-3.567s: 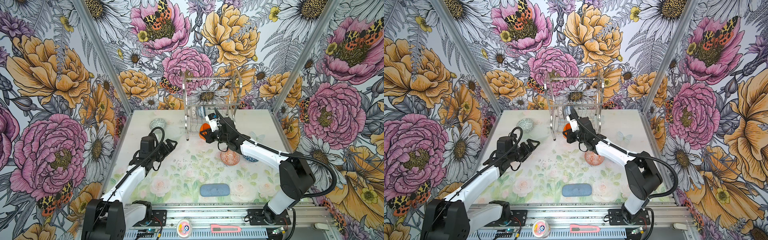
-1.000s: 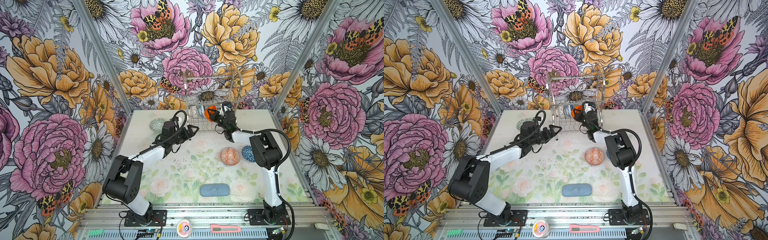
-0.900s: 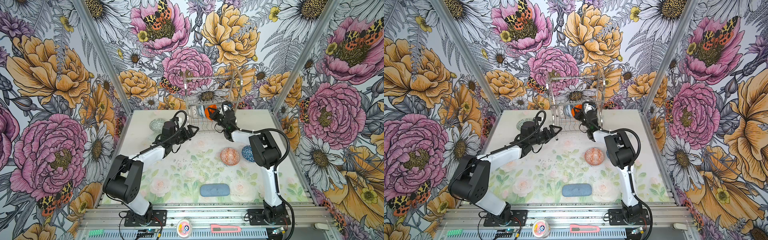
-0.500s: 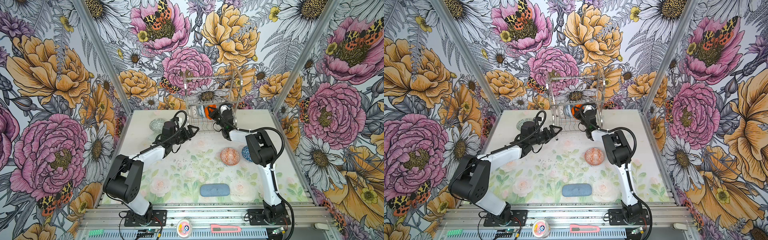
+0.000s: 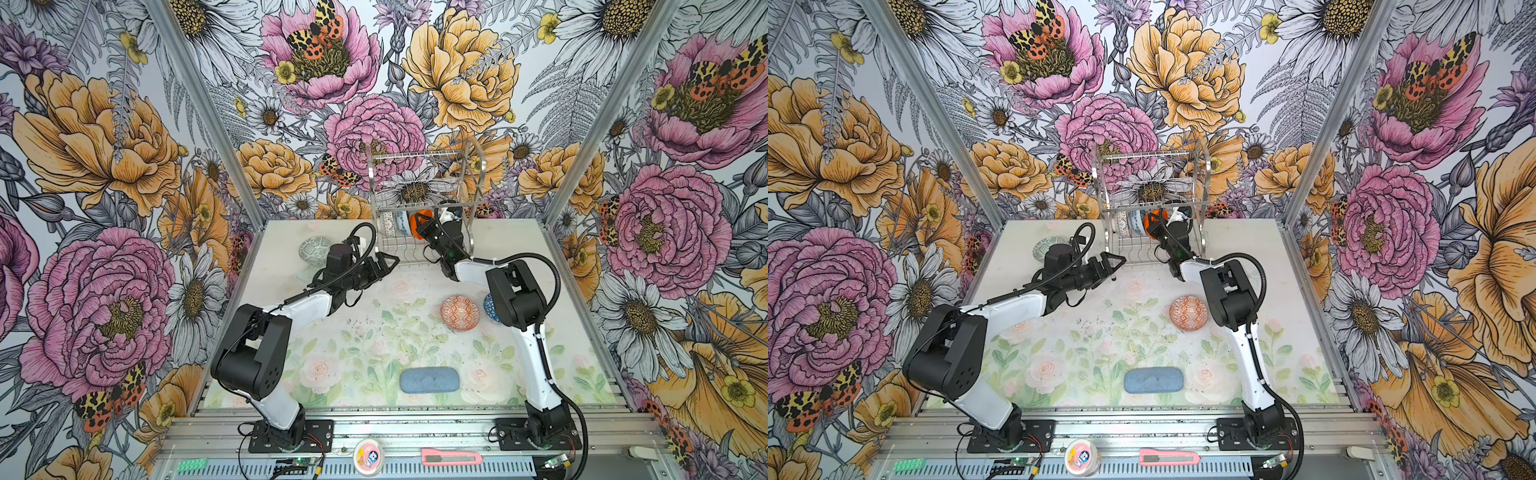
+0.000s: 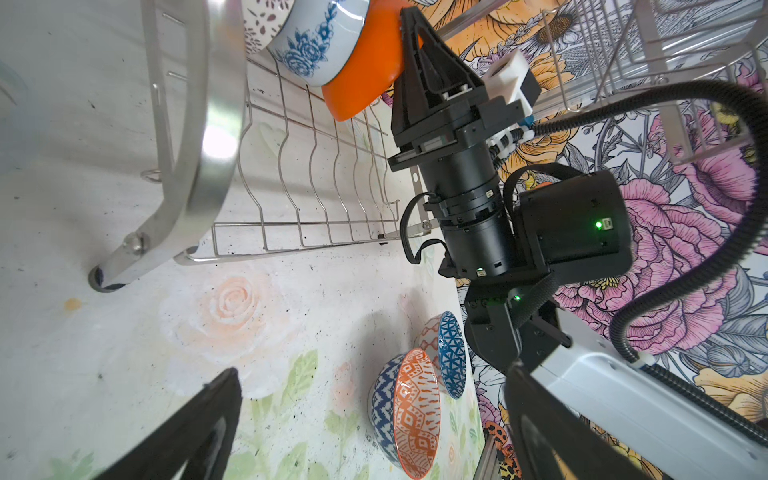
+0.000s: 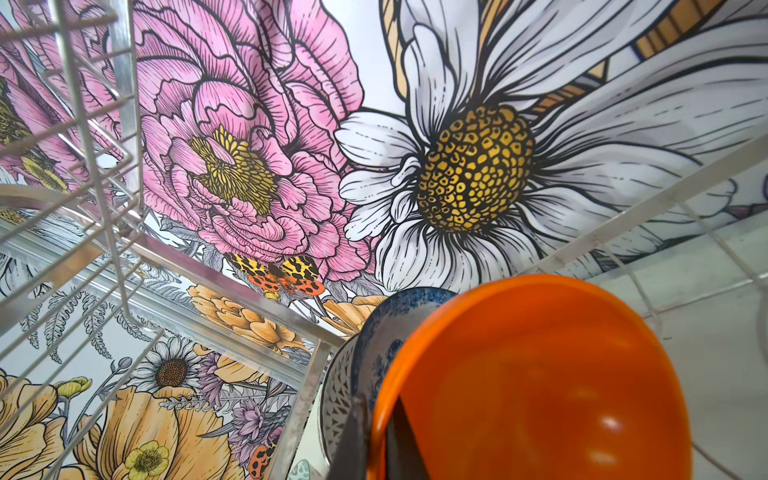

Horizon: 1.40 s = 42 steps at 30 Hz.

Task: Load the bowls into the dish rack
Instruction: 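Lower the orange bowl upright between the rack wires beside the blue-and-white bowl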

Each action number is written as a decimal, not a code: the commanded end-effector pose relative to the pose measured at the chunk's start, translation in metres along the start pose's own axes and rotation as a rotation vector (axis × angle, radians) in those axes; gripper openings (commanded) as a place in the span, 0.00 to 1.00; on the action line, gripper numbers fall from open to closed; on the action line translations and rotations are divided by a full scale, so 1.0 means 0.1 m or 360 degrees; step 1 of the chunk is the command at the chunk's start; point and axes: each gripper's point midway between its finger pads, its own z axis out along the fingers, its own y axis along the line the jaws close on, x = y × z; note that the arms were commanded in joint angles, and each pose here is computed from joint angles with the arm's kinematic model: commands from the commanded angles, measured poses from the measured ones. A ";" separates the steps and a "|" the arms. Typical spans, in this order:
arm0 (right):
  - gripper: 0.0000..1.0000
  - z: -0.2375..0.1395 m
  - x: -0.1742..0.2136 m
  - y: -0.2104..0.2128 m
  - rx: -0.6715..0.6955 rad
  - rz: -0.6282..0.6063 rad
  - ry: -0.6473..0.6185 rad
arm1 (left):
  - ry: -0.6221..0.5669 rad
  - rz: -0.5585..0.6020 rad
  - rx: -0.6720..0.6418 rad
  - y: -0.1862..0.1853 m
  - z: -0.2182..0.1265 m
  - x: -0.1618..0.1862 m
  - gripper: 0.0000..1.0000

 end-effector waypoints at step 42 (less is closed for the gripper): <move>0.03 0.33 0.14 -0.40 0.0021 0.0020 -0.0097 | -0.0033 0.0025 0.0066 -0.06 -0.02 -0.16 0.99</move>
